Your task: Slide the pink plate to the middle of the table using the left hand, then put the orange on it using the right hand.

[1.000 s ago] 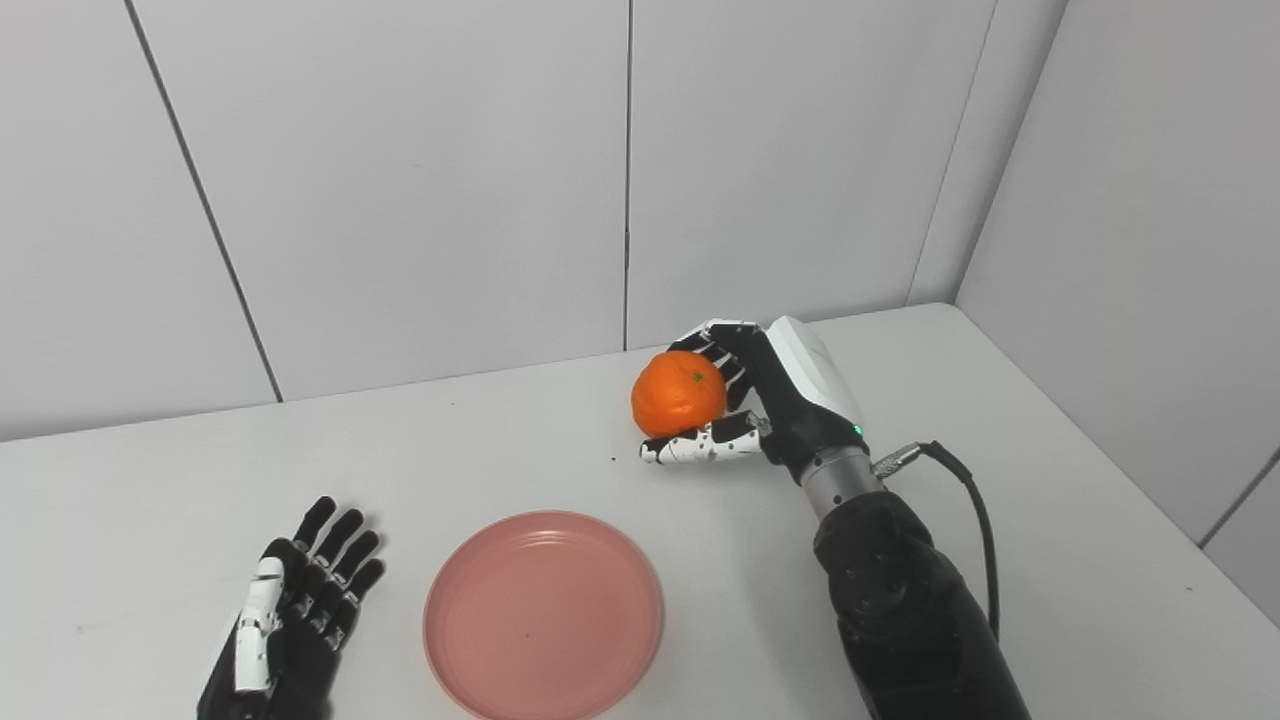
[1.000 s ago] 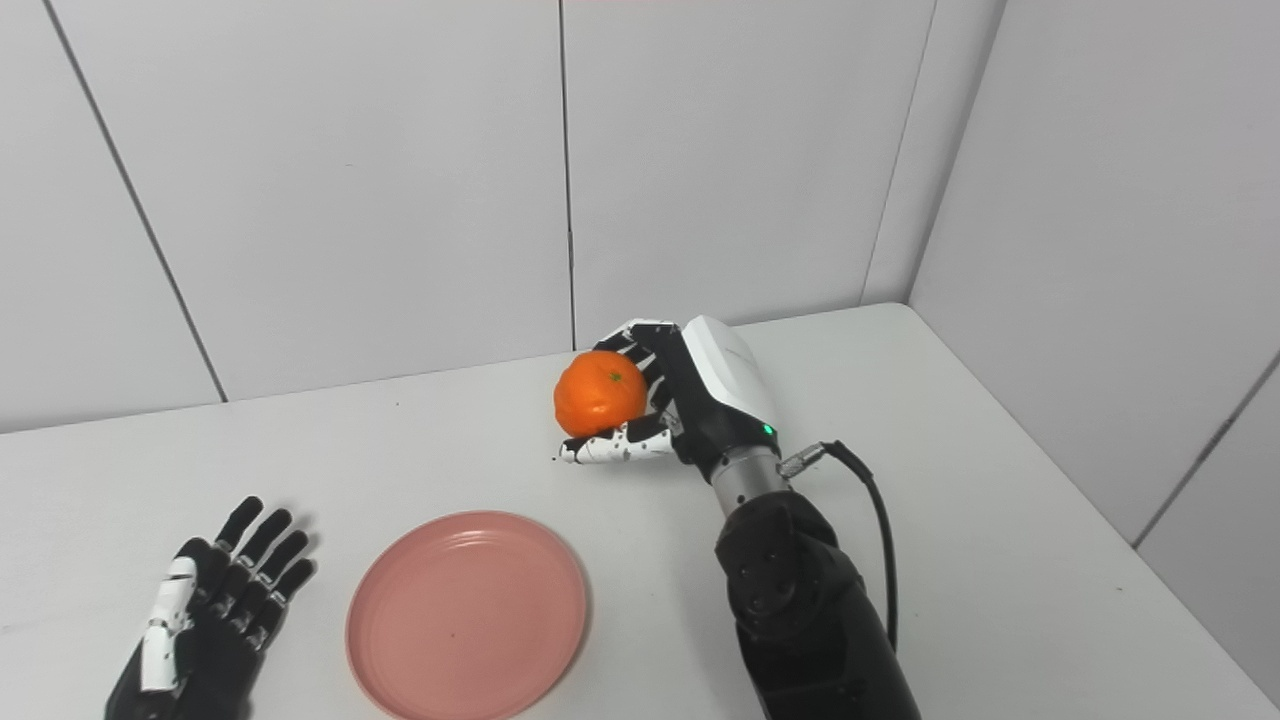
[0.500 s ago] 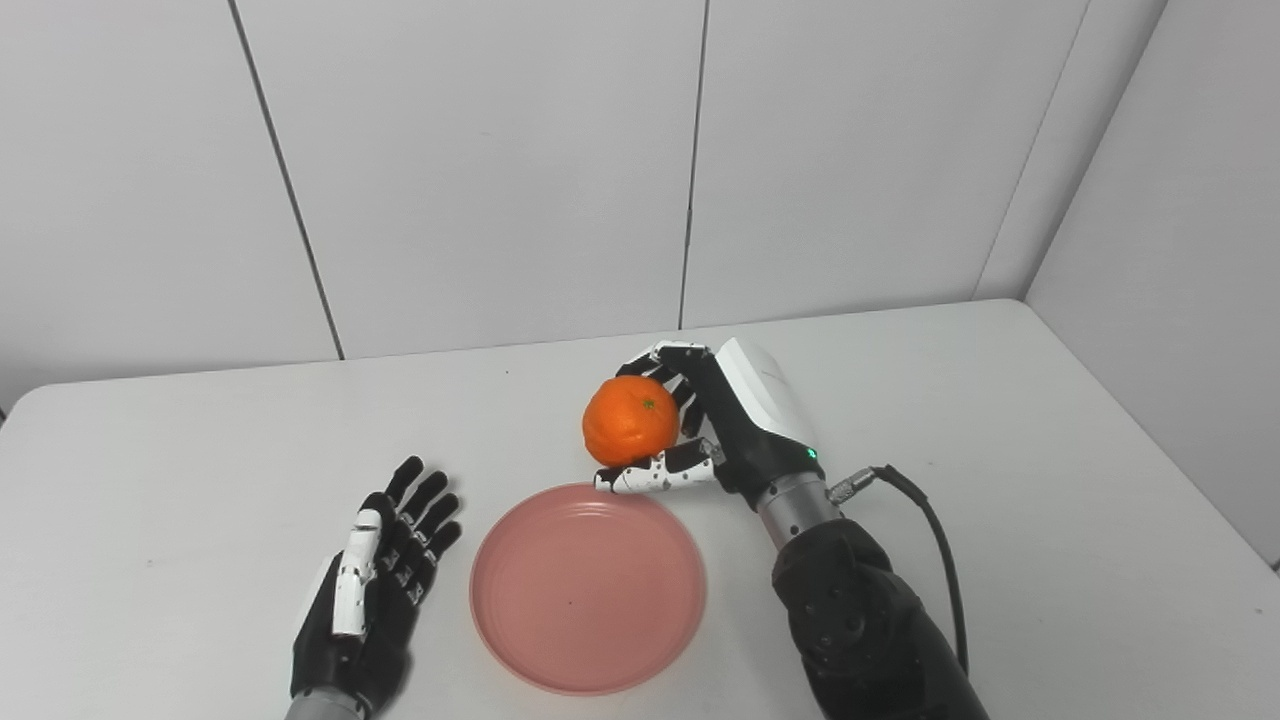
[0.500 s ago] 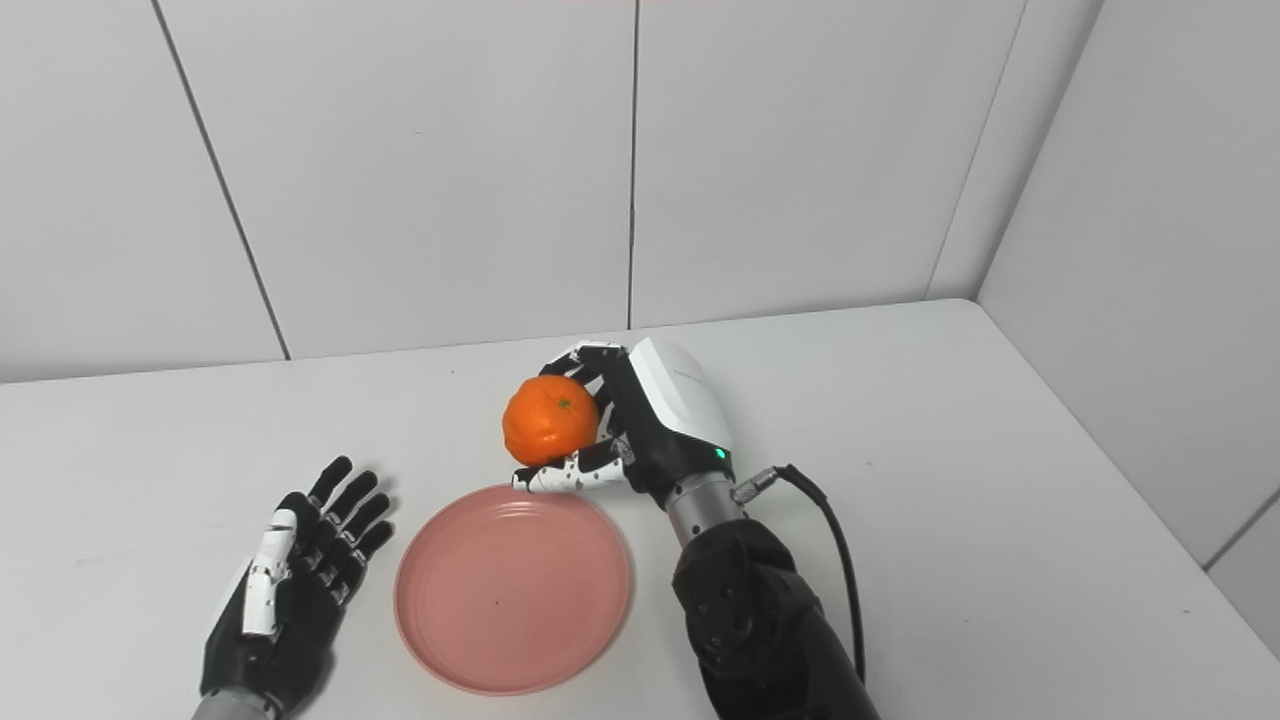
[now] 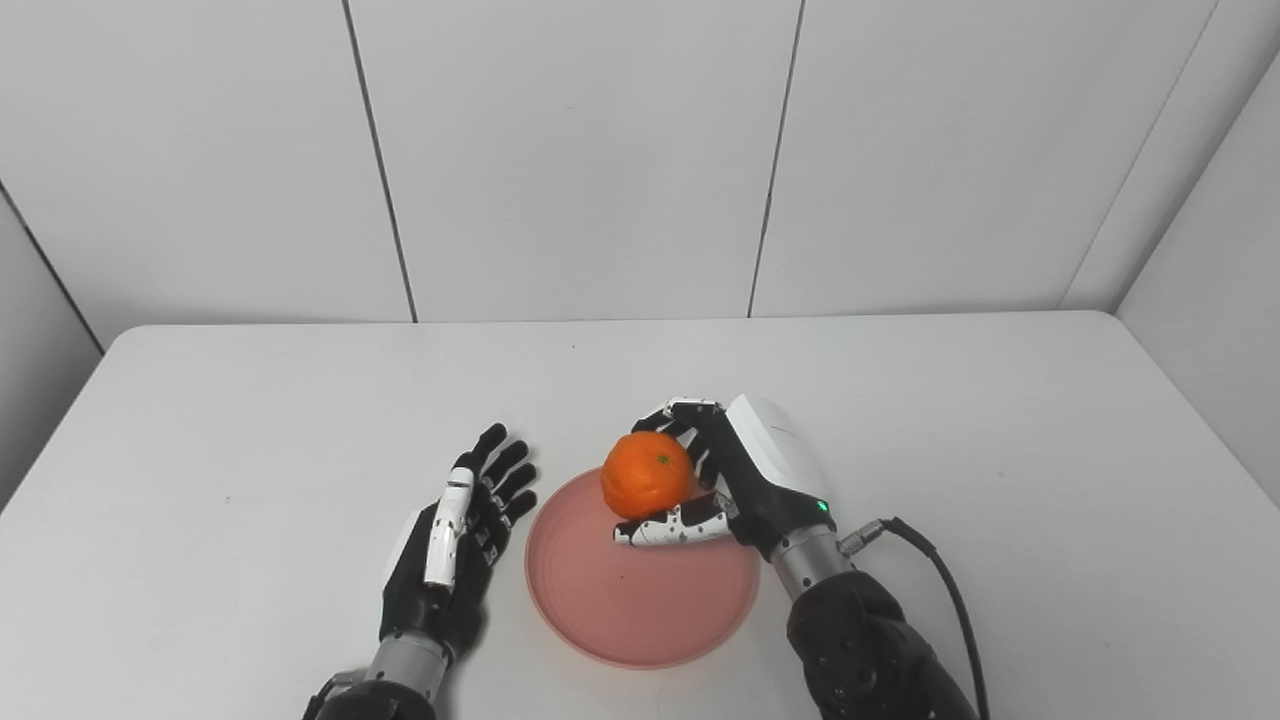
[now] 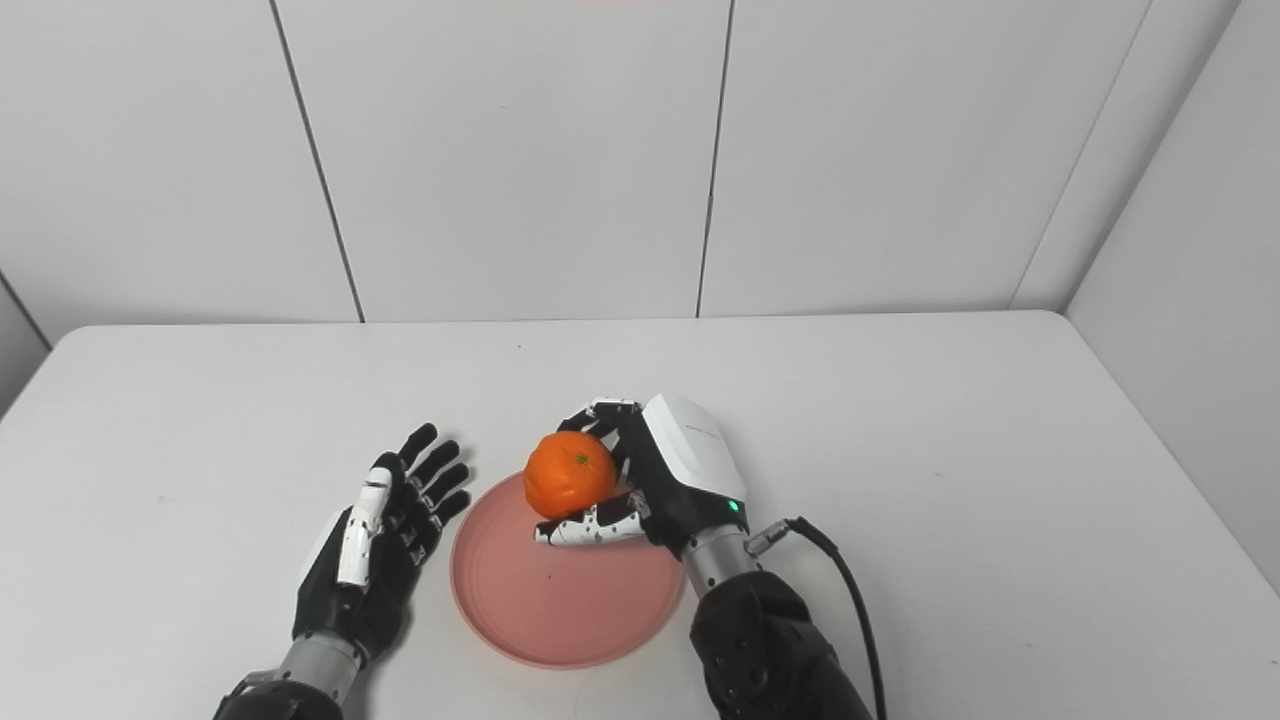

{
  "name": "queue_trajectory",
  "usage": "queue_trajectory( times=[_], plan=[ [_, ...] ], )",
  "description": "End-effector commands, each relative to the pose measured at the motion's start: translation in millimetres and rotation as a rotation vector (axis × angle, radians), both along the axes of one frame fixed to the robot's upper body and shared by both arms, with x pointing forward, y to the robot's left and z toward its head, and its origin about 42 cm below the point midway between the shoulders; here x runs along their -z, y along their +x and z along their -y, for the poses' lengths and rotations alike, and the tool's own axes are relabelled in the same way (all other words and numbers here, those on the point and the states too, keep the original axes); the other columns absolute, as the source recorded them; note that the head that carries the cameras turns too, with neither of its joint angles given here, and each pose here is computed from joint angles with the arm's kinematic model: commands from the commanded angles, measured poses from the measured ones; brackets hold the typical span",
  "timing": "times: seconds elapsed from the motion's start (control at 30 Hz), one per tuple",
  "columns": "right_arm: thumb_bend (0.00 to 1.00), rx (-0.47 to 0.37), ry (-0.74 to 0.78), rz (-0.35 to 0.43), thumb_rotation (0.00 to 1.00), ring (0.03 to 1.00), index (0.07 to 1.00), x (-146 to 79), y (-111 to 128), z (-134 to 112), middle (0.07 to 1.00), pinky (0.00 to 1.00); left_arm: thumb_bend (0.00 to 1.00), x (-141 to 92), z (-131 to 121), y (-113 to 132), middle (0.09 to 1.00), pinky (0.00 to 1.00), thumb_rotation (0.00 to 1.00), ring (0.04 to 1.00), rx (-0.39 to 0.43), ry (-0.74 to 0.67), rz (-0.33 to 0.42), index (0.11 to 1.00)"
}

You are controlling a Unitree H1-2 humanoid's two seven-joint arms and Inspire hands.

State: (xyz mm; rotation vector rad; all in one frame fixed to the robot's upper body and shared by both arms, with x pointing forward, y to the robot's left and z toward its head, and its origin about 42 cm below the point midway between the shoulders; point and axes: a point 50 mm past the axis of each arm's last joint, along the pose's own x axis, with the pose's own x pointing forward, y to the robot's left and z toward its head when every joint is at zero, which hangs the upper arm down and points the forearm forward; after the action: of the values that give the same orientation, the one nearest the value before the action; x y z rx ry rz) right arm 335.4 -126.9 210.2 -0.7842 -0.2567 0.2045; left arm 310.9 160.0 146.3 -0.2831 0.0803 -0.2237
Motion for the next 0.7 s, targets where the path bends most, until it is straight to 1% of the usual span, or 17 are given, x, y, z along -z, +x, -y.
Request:
queue_trajectory(
  times=[0.0,0.2,0.37,0.67],
  plan=[
    [0.52,-0.038,0.004,0.090,0.13,0.390,0.486,-12.0,-1.3,-7.2,0.476,0.31,0.38,-2.8,3.5,-1.1,0.923,0.91,1.00,0.918,-0.004,0.006,0.009,0.917],
    [0.51,-0.055,-0.019,0.065,0.13,0.355,0.487,0.5,-5.8,-14.4,0.452,0.27,0.39,-2.7,6.2,-0.5,0.926,0.92,1.00,0.921,-0.007,0.010,0.016,0.916],
    [0.51,-0.066,-0.022,0.046,0.13,0.366,0.487,10.6,-5.5,-18.5,0.460,0.28,0.39,-3.0,8.3,-0.6,0.928,0.92,1.00,0.923,-0.008,0.020,0.019,0.919],
    [0.51,-0.089,-0.047,0.054,0.13,0.318,0.487,19.7,-3.4,-26.4,0.410,0.24,0.39,-3.6,11.6,0.2,0.922,0.91,1.00,0.919,-0.018,0.030,0.024,0.913]
  ],
)
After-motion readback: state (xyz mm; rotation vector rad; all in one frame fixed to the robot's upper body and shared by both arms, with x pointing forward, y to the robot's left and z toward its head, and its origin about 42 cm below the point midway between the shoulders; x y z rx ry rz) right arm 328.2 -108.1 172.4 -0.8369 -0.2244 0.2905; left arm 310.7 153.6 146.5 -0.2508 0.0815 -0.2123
